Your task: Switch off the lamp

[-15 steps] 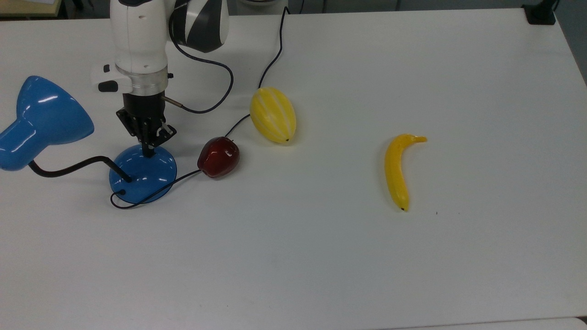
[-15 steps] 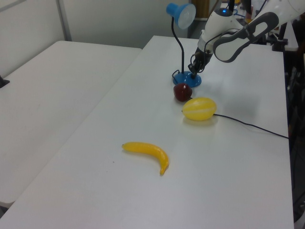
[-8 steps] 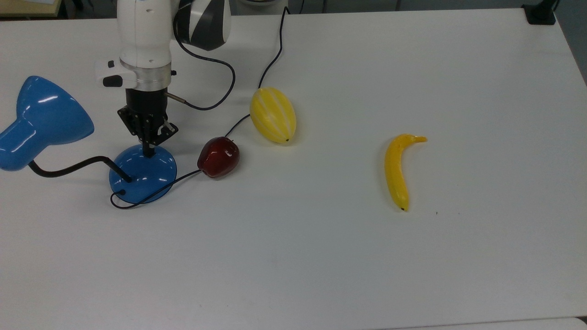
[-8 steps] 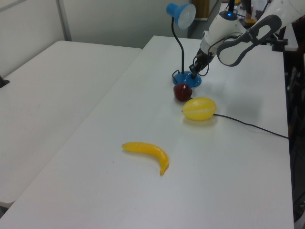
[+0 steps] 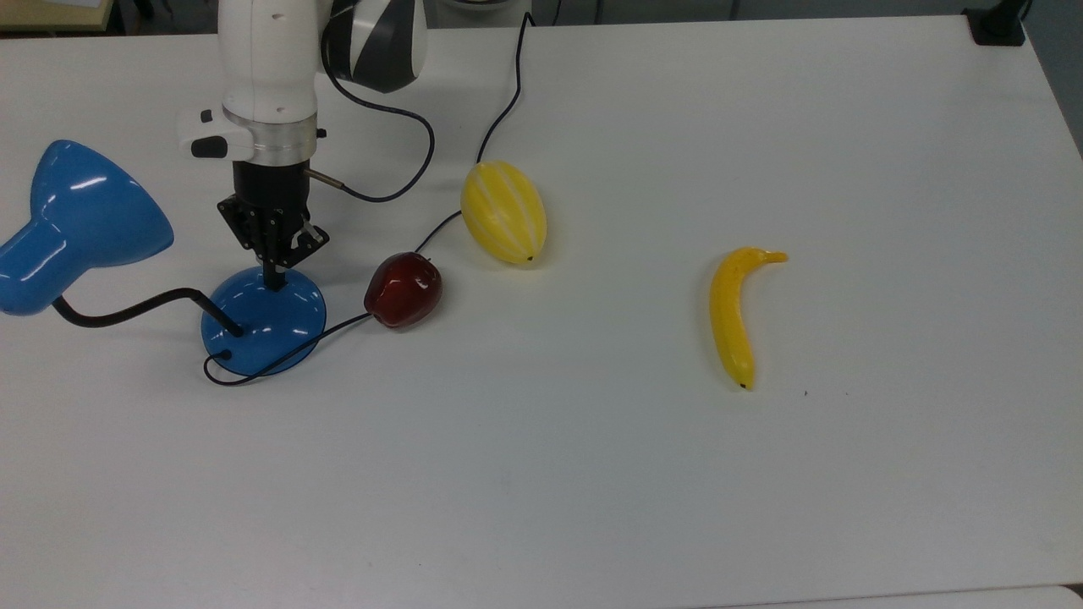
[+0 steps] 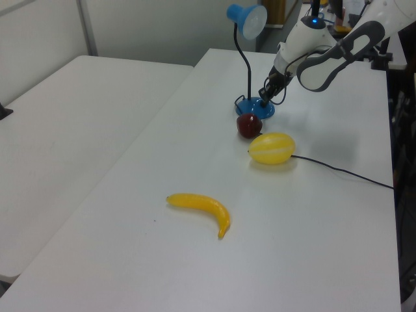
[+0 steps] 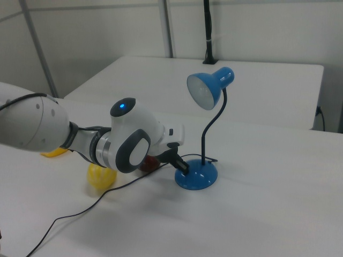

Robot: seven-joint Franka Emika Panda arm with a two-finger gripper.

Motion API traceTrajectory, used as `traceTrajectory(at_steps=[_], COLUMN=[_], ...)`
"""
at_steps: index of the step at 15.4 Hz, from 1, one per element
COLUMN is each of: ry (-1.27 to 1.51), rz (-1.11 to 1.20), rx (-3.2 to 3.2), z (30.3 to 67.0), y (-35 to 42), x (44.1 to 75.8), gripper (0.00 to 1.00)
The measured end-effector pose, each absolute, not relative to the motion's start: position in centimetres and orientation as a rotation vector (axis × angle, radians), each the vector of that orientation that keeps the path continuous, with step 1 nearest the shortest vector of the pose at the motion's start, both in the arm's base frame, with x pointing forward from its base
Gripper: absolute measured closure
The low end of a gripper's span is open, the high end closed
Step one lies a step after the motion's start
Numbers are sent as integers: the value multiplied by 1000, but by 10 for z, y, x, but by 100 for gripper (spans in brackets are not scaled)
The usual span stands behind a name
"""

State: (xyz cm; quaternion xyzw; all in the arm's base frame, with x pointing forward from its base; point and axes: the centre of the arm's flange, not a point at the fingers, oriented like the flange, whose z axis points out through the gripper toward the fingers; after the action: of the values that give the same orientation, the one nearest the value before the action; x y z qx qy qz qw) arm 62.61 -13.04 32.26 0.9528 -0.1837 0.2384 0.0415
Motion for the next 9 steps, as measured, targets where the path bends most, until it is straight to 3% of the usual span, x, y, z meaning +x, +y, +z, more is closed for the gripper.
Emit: traceTrajectory(at_steps=[5, 9], ry=[-564, -579], rz=[706, 511], rx=[2922, 2950], z=[321, 311], y=[-129, -124], x=[620, 603], gripper=[99, 99])
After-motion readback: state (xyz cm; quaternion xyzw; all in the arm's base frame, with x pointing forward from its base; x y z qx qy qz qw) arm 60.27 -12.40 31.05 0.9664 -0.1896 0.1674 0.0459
